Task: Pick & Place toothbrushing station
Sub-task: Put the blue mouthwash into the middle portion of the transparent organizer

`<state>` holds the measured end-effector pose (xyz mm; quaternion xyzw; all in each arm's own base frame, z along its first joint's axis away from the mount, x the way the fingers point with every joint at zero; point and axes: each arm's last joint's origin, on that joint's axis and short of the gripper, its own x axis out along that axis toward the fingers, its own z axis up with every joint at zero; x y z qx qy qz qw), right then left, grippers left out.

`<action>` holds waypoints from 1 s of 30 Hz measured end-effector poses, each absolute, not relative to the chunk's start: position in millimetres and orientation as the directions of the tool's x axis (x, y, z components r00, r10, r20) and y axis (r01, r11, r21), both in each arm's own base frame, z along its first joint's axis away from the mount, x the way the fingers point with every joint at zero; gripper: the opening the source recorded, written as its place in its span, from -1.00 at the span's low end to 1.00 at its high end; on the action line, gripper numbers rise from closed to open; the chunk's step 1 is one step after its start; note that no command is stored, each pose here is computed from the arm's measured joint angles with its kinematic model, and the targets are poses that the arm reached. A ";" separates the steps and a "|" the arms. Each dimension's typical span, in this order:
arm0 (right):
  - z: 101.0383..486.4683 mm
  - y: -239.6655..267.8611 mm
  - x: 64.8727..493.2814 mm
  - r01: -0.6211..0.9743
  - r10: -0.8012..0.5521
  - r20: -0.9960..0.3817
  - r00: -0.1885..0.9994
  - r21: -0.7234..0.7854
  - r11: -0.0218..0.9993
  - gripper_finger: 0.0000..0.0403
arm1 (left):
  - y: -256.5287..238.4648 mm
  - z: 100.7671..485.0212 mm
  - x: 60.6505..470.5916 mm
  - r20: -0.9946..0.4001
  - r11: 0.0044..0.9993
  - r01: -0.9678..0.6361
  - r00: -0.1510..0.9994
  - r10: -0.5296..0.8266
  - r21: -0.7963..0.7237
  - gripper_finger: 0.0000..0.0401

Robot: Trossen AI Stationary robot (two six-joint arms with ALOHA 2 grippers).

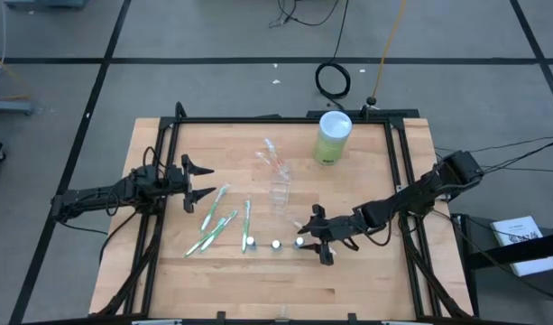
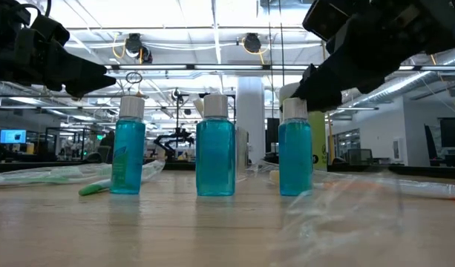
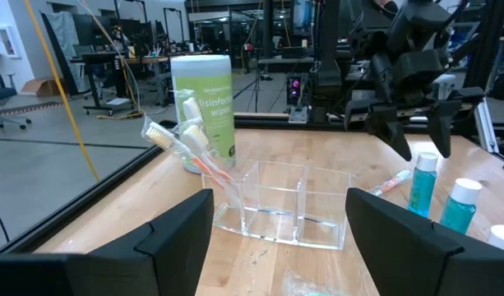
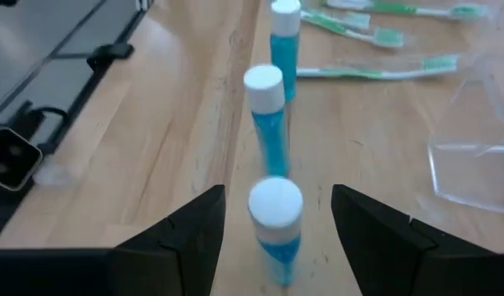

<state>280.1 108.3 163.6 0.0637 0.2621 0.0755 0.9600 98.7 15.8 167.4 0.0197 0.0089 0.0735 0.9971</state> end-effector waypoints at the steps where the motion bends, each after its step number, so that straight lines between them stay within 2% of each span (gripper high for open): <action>1: 162.1 108.4 280.5 -0.111 0.177 -0.497 0.849 0.160 0.981 0.07 | 15.9 167.4 98.7 -0.015 0.988 -0.146 0.989 0.147 0.040 0.42; 30: 152.9 109.0 284.6 -0.122 0.173 -0.501 0.848 0.133 0.984 0.05 | 15.8 167.4 98.7 -0.015 0.988 -0.146 0.989 0.147 0.040 0.42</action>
